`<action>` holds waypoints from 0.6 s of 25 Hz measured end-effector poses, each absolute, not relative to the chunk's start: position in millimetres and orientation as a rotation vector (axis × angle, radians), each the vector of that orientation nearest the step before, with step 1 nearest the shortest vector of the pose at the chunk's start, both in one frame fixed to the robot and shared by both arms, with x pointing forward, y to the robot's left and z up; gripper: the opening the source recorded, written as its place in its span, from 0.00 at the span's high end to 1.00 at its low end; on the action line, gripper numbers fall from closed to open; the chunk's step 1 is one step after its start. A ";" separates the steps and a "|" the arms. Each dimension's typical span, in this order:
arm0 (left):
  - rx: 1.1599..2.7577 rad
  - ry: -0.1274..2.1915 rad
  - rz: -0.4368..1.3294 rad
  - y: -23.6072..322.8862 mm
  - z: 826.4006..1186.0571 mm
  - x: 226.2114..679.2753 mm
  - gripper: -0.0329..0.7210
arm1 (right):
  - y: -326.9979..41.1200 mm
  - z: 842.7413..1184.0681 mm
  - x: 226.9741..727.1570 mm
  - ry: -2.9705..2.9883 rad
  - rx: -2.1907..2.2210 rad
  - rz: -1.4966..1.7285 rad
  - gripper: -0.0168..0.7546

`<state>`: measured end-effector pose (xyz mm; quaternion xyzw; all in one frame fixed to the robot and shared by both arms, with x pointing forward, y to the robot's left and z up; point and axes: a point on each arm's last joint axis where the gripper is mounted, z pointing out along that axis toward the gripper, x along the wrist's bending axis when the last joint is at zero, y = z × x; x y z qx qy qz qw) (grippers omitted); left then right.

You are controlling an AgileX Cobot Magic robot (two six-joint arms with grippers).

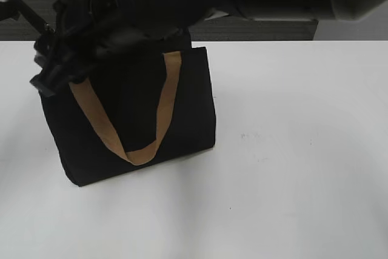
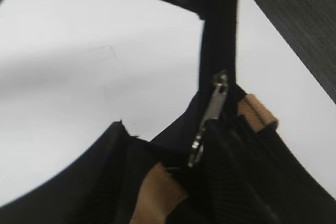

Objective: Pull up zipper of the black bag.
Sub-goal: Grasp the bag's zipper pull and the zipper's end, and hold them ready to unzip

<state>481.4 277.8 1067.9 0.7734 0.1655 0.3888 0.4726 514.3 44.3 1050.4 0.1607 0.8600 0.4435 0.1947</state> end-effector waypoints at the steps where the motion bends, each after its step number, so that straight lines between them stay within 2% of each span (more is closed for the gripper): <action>1: 1.893 0.405 0.952 277.8 1067.9 481.4 0.92 | 41.1 1050.9 518.8 2.398 0.489 1.251 0.49; 6: 1.893 0.406 0.951 277.8 1067.9 481.4 0.92 | 28.3 1051.8 534.5 2.359 0.609 1.262 0.49; 15: 1.898 0.416 0.937 278.3 1064.4 483.9 0.92 | 38.7 1051.2 523.5 2.379 0.516 1.257 0.49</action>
